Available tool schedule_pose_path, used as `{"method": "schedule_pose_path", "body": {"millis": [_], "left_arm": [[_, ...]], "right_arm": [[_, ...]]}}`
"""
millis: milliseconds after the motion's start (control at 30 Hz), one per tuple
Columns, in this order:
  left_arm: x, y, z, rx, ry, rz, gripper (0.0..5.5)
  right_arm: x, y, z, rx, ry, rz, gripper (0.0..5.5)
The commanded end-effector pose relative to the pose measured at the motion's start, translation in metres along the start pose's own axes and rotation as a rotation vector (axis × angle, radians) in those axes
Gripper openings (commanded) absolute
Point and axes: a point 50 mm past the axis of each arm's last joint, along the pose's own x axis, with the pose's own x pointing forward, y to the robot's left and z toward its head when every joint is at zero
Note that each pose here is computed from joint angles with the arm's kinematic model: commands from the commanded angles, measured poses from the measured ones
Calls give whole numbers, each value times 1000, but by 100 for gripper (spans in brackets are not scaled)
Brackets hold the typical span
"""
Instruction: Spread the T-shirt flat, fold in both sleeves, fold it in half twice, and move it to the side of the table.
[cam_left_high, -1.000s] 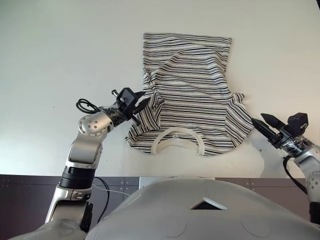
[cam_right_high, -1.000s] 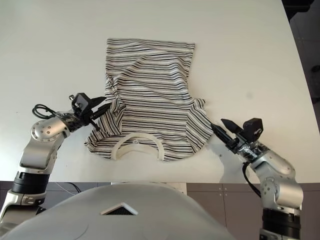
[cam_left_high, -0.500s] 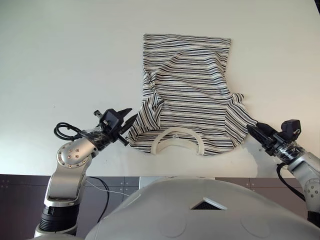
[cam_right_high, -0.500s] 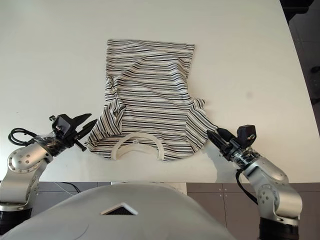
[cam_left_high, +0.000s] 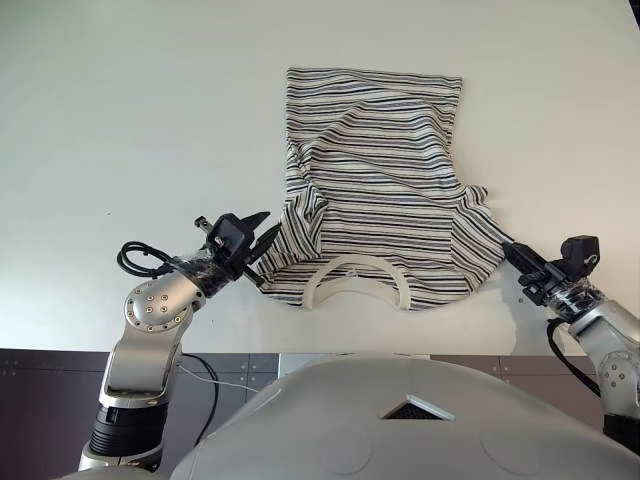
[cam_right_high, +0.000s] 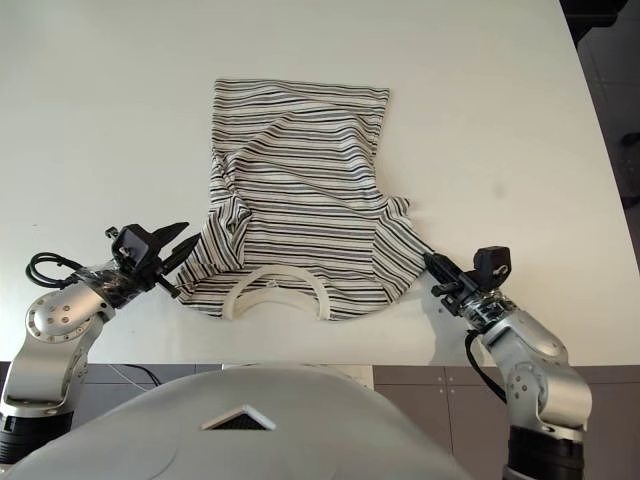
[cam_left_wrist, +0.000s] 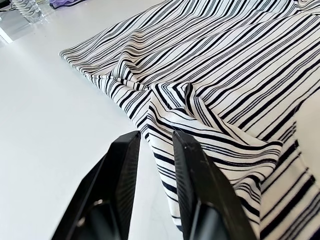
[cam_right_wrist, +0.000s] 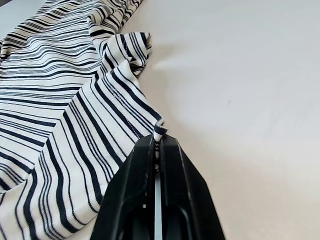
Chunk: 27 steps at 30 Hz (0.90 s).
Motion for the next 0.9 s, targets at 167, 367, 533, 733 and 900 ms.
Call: {"method": "schedule_pose_path", "body": {"millis": [167, 367, 533, 733, 900], "left_arm": [[2, 5, 1, 2, -3, 23, 120], [5, 3, 3, 7, -7, 11, 120], [7, 3, 4, 22, -5, -4, 120], [13, 2, 6, 61, 2, -43, 120], [15, 1, 7, 84, 7, -72, 120]], "right_arm": [[1, -9, 33, -257, -7, 18, 11], [7, 40, 49, -438, -68, 185, 11], [9, 60, 52, -504, -82, 235, 11], [16, 67, 38, -630, 15, 259, 11], [19, 72, 23, -743, 83, 274, 11]]}}
